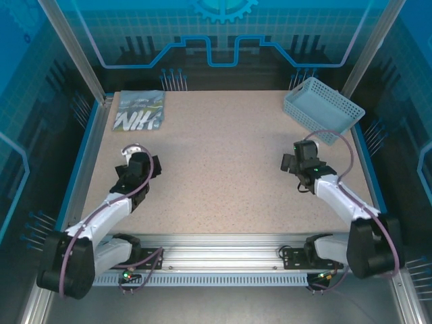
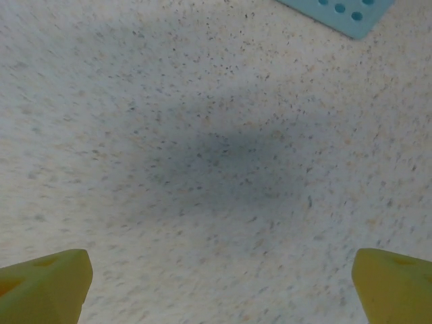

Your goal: Fold and stack the t-shirts

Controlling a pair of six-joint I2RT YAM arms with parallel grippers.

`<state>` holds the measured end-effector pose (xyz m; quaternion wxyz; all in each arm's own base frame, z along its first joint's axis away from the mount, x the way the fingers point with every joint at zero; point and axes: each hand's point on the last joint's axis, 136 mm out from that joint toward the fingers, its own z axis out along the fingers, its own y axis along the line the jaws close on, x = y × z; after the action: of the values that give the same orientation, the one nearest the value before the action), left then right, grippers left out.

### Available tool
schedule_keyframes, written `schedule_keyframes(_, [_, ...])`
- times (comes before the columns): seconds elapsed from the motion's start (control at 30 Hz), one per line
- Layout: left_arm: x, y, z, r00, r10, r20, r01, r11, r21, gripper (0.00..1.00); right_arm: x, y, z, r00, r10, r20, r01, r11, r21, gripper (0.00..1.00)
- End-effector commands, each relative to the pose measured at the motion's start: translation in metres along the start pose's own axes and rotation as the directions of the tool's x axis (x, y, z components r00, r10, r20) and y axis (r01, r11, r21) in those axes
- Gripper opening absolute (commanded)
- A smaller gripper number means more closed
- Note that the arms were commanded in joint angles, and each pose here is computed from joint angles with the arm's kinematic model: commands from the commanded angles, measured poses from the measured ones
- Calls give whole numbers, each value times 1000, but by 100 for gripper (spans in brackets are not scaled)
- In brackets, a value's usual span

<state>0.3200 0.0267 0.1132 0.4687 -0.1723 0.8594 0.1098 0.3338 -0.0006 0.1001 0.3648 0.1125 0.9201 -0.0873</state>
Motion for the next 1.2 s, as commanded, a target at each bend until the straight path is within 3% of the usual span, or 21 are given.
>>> schedule_keyframes(0.0, [-27, -18, 14, 993, 5, 115, -14, 997, 77, 99, -49, 16, 11, 964, -136, 227, 137, 991, 9, 100])
schedule_keyframes(0.07, [-21, -19, 30, 995, -2, 101, -6, 996, 86, 99, -55, 25, 18, 944, -122, 307, 138, 990, -33, 100])
schedule_keyframes(0.2, [-28, -16, 48, 989, -61, 131, 46, 992, 118, 99, -55, 28, 39, 930, -174, 323, 195, 980, -33, 100])
schedule_keyframes(0.27, [-33, -19, 57, 990, -47, 133, 28, 989, 143, 99, -55, 25, 46, 932, -132, 338, 168, 983, -80, 100])
schedule_keyframes(0.43, [-26, -37, 56, 966, -31, 256, -40, 962, 268, 99, -48, 24, 35, 901, -81, 426, 161, 975, -154, 100])
schedule_keyframes(0.5, [-23, -30, 46, 932, -44, 360, -47, 969, 243, 99, -44, 23, 31, 890, -70, 451, 164, 972, -172, 100])
schedule_keyframes(0.57, [-19, -30, 44, 941, -41, 336, -44, 970, 240, 99, -38, 22, 33, 867, -62, 494, 162, 973, -164, 100])
schedule_keyframes(0.7, [-22, -38, 64, 971, -3, 238, -55, 970, 236, 99, -38, 26, 40, 899, -80, 431, 171, 969, -177, 100])
schedule_keyframes(1.03, [-22, -38, 62, 969, -17, 247, -48, 966, 255, 99, -40, 32, 40, 892, -104, 440, 200, 964, -178, 100])
schedule_keyframes(1.17, [-22, -38, 63, 970, -13, 244, -52, 966, 255, 99, -37, 44, 40, 897, -121, 425, 250, 932, -262, 100])
